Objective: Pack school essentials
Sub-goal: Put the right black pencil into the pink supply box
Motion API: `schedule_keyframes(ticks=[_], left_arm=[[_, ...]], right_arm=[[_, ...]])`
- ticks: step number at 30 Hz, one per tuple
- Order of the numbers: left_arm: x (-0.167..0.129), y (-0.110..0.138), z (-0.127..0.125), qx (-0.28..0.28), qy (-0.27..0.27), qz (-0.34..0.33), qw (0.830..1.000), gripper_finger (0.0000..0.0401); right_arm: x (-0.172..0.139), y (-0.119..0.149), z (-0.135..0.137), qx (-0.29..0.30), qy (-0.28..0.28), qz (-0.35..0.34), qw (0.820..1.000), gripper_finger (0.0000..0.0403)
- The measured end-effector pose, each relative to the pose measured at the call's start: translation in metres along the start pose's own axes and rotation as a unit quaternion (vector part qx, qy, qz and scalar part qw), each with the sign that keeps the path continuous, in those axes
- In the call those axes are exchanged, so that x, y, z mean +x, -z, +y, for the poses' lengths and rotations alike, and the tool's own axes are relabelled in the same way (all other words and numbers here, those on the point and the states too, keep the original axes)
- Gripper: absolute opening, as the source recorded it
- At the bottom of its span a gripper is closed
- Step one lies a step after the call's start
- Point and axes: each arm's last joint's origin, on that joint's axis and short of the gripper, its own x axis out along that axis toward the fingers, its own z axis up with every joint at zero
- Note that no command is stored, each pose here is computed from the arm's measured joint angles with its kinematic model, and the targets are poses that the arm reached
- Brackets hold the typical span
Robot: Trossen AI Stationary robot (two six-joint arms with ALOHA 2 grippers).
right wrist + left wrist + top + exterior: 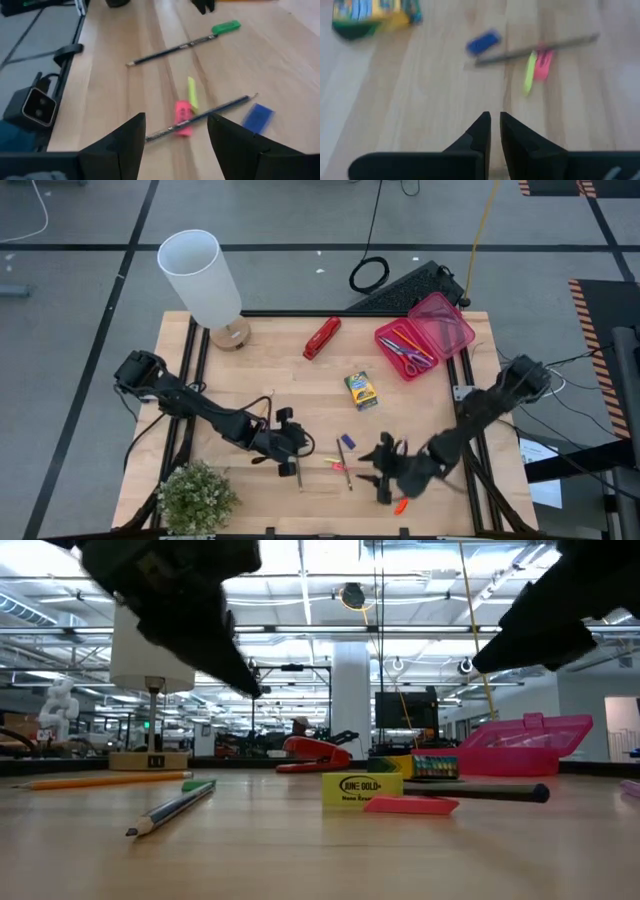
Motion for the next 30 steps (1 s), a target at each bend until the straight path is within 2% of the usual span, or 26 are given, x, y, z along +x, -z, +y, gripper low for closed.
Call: schedule_keyframes(ticks=[4, 12, 17, 24, 30], left_arm=[[0.003, 0.001, -0.004, 0.003, 0.005, -0.004, 1.000, 0.0042], [0.003, 0.003, -0.008, -0.002, 0.008, -0.006, 1.000, 0.0042], [0.003, 0.003, -0.008, 0.001, 0.000, -0.008, 1.000, 0.0042], [0.003, 0.003, -0.008, 0.001, -0.002, -0.008, 1.000, 0.0042], [0.003, 0.003, -0.008, -0.001, -0.002, -0.009, 1.000, 0.0042]], right_arm=[[0.018, 0.019, 0.023, -0.020, 0.016, 0.008, 1.000, 0.0205], [0.047, 0.024, 0.052, 0.036, 0.070, 0.062, 0.995, 0.0205], [0.047, 0.018, 0.054, 0.094, 0.094, 0.069, 0.989, 0.0205], [0.058, 0.016, 0.043, 0.103, 0.119, 0.072, 0.985, 0.0205], [0.071, 0.023, 0.035, 0.109, 0.119, 0.112, 0.981, 0.0205]])
